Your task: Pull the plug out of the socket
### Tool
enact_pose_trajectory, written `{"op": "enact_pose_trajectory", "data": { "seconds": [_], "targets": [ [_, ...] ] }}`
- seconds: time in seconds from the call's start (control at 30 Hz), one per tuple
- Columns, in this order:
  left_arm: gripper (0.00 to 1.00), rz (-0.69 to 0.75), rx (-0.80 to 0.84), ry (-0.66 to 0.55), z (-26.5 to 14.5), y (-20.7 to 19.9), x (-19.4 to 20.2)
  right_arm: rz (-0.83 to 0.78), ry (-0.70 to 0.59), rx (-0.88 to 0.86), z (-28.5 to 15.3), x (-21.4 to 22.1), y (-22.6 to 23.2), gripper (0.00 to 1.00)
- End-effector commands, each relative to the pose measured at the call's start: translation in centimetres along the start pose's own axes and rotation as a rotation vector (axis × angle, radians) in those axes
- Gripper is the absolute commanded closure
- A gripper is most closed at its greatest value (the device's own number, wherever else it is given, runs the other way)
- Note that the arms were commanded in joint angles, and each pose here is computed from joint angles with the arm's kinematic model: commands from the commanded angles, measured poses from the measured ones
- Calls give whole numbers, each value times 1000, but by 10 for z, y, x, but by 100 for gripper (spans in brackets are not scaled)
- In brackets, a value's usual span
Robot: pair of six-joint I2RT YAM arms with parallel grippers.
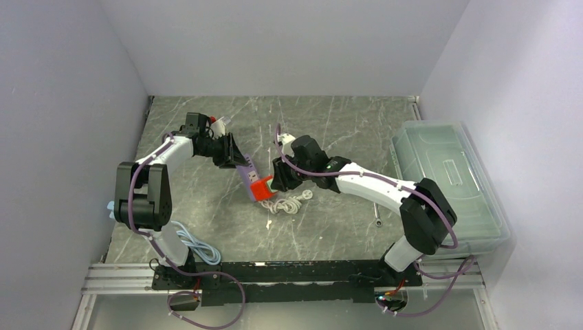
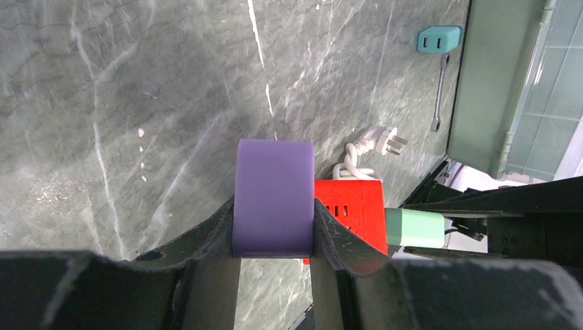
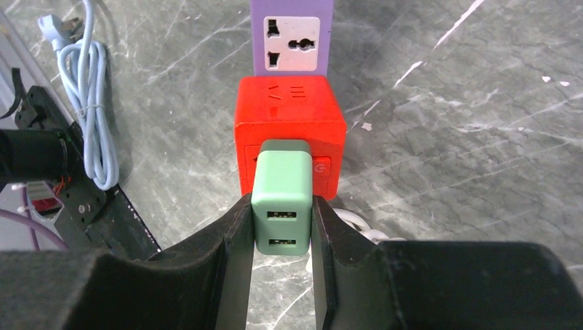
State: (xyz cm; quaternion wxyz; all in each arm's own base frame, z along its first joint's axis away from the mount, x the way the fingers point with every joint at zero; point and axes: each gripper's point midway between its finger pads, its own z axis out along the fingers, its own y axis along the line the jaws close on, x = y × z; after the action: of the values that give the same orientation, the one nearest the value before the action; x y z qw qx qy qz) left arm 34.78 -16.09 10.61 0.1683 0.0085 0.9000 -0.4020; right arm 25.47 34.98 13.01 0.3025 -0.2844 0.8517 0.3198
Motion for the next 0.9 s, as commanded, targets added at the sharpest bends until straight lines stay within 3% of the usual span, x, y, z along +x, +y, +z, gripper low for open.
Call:
{"op": "enact_pose_trajectory", "data": {
  "seconds": [0.0,0.33,0.87],
  "targets": [
    [100,71,122,-30,-14,-43,-7,-96,-49,-262,-8,-12,50,100],
    [100,80,122,-34,-15,-43,-7,-93,-38,-371,-17,-8,53,100],
    [100,67,63,-41,-15,-34,-8,8,-35,-40,-9,-14,3,100]
  ]
}}
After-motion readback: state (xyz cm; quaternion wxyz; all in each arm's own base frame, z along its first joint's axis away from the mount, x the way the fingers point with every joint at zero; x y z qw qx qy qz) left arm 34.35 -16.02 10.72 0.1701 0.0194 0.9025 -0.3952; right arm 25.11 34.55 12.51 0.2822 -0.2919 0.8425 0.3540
